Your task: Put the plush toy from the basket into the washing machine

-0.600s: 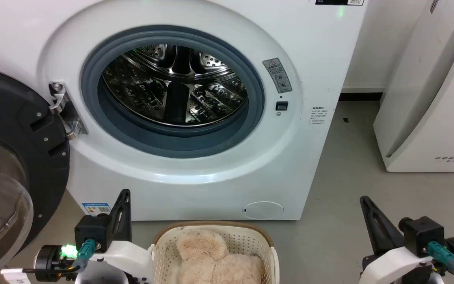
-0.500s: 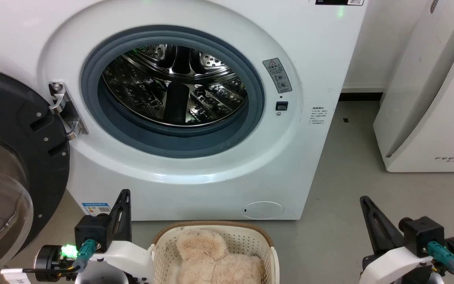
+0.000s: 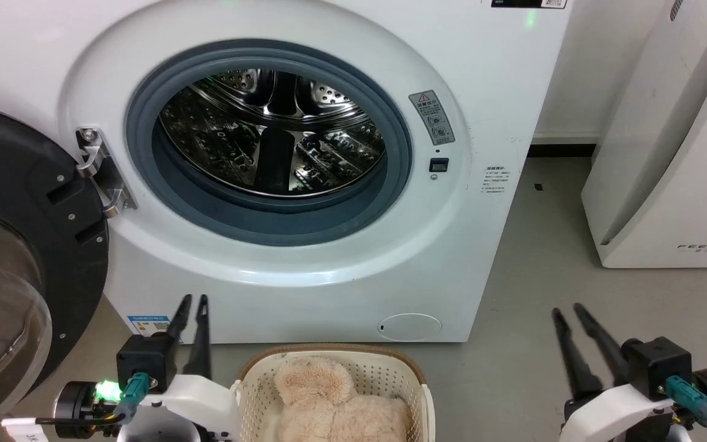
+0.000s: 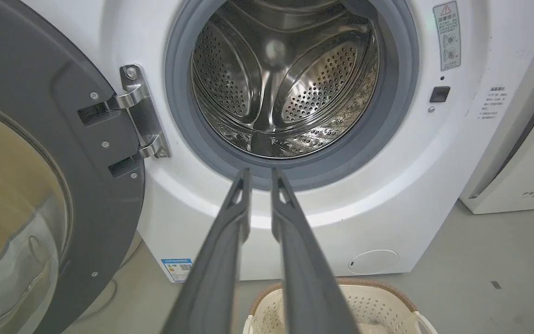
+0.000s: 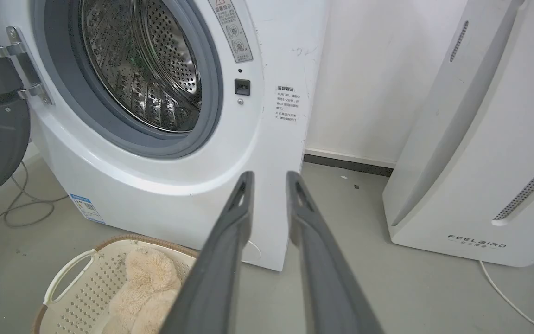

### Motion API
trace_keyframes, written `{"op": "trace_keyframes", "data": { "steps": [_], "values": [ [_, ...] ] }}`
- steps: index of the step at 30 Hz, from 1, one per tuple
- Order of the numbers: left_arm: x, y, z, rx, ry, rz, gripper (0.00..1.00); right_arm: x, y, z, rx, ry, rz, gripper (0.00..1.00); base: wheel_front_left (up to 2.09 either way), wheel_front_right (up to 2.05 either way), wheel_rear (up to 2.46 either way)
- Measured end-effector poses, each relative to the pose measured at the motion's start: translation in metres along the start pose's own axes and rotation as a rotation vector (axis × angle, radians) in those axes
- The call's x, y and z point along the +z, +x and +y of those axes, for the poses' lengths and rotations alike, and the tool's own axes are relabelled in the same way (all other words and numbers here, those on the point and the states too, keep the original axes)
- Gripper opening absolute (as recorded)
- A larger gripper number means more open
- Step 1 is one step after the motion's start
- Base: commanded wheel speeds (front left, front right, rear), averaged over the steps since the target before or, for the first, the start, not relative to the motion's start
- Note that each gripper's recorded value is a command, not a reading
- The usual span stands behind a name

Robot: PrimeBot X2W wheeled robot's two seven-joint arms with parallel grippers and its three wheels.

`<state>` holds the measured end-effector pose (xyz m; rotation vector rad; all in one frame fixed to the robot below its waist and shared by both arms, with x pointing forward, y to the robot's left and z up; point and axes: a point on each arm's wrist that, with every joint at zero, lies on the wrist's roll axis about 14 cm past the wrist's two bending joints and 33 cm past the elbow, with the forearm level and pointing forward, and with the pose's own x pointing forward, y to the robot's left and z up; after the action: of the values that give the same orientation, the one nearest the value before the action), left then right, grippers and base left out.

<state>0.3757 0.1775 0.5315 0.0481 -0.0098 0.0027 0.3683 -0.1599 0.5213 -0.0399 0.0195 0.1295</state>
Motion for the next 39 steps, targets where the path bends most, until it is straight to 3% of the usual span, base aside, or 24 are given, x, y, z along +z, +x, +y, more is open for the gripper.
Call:
{"op": "trace_keyframes", "data": {
  "steps": [22,39],
  "values": [
    [-0.015,0.011,-0.011,-0.025,-0.009,0.023,1.0,-0.001,0.002,-0.01,-0.03,0.051,-0.023,1.0,0.0,0.0,0.0],
    [-0.078,0.043,-0.037,-0.1,-0.018,0.194,1.0,-0.012,0.02,-0.023,-0.063,0.097,-0.02,1.0,0.0,0.0,0.0]
  ]
}}
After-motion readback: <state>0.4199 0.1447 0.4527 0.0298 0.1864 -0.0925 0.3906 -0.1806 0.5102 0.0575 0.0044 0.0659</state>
